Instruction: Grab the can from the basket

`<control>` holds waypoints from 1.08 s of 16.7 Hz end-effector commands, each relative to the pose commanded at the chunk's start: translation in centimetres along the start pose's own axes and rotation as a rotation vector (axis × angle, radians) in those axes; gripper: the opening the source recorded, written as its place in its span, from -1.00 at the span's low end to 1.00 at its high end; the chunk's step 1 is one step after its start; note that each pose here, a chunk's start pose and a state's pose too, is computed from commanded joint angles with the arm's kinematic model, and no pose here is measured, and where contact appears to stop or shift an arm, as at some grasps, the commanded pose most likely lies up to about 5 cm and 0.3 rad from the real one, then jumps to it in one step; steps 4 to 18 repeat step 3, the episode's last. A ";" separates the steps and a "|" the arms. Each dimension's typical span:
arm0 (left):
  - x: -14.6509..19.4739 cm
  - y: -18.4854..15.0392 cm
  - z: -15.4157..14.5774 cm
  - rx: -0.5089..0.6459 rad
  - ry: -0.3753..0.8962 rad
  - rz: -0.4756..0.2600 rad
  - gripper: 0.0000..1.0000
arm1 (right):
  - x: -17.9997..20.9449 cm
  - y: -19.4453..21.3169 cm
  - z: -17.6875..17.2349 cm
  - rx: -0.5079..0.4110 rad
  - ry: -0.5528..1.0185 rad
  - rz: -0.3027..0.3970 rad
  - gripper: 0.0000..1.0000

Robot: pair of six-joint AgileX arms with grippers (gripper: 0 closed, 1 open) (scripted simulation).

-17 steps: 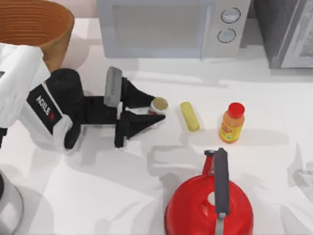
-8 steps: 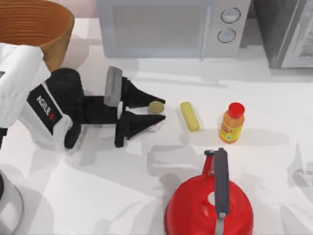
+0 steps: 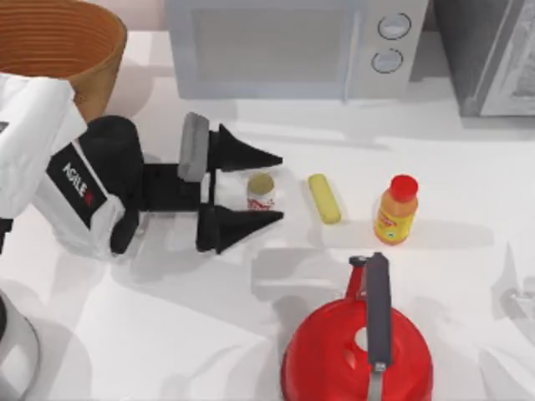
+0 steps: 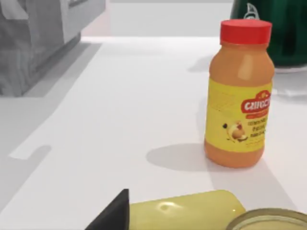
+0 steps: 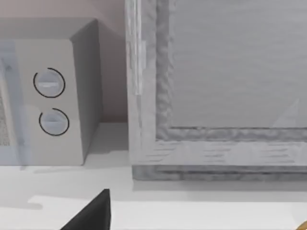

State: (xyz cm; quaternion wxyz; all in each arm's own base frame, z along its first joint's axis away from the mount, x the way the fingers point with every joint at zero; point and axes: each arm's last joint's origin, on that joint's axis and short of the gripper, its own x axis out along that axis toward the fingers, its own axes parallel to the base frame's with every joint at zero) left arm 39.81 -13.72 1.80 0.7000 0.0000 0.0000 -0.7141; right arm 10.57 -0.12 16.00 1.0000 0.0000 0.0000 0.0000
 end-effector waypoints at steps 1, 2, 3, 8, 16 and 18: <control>0.0 0.0 0.0 0.000 0.000 0.000 1.00 | 0.0 0.0 0.0 0.000 0.000 0.000 1.00; 0.0 0.0 0.0 0.000 0.000 0.000 1.00 | 0.0 0.0 0.0 0.000 0.000 0.000 1.00; 0.0 0.0 0.0 0.000 0.000 0.000 1.00 | 0.0 0.0 0.0 0.000 0.000 0.000 1.00; 0.0 0.0 0.0 0.000 0.000 0.000 1.00 | 0.0 0.0 0.0 0.000 0.000 0.000 1.00; 0.0 0.0 0.0 0.000 0.000 0.000 1.00 | 0.0 0.0 0.0 0.000 0.000 0.000 1.00; 0.0 0.0 0.0 0.000 0.000 0.000 1.00 | 0.0 0.0 0.0 0.000 0.000 0.000 1.00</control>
